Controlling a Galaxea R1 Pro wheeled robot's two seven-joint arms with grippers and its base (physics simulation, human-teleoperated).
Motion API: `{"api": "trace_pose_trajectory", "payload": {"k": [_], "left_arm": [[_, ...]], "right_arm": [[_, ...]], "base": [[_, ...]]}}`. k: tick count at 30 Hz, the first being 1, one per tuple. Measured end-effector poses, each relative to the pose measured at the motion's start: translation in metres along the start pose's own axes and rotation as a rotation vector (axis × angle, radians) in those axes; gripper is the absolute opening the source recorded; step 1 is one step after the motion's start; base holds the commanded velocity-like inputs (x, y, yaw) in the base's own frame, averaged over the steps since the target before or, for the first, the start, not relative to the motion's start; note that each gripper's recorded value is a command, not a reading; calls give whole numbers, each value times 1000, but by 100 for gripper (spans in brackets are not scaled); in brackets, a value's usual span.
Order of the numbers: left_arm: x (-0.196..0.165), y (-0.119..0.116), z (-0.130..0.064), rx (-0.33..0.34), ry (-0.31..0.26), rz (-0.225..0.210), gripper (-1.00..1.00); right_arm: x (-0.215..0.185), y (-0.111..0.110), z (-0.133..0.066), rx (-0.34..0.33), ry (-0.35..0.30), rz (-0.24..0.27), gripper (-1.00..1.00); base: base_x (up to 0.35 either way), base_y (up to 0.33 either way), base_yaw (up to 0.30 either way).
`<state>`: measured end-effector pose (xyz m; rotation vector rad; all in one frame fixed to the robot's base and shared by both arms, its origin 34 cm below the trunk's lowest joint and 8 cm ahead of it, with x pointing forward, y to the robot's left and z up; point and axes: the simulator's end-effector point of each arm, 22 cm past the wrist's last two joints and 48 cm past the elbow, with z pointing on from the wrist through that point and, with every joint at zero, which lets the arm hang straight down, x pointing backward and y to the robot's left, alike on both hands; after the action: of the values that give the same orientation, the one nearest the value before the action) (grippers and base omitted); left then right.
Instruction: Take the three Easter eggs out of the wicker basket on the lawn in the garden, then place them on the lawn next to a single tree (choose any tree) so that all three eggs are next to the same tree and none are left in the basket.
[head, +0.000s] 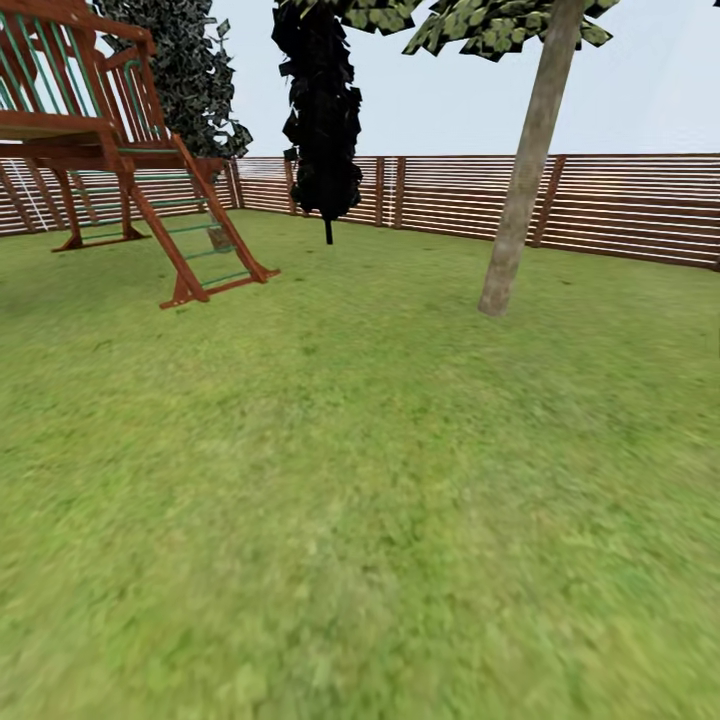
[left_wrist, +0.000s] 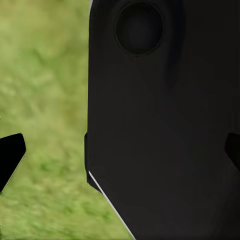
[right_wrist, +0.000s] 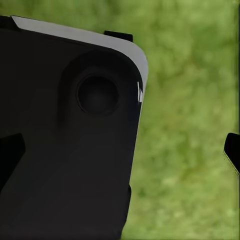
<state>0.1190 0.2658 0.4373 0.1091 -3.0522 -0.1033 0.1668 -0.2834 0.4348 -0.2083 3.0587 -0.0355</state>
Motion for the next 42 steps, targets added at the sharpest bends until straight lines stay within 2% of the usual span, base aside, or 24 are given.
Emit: {"api": "trace_pose_trajectory", "payload": {"k": [42], "left_arm": [[0, 0, 0, 0, 0, 0, 100]], "right_arm": [[0, 1, 0, -1, 0, -1, 100]], "base": [[328, 0, -1]]}}
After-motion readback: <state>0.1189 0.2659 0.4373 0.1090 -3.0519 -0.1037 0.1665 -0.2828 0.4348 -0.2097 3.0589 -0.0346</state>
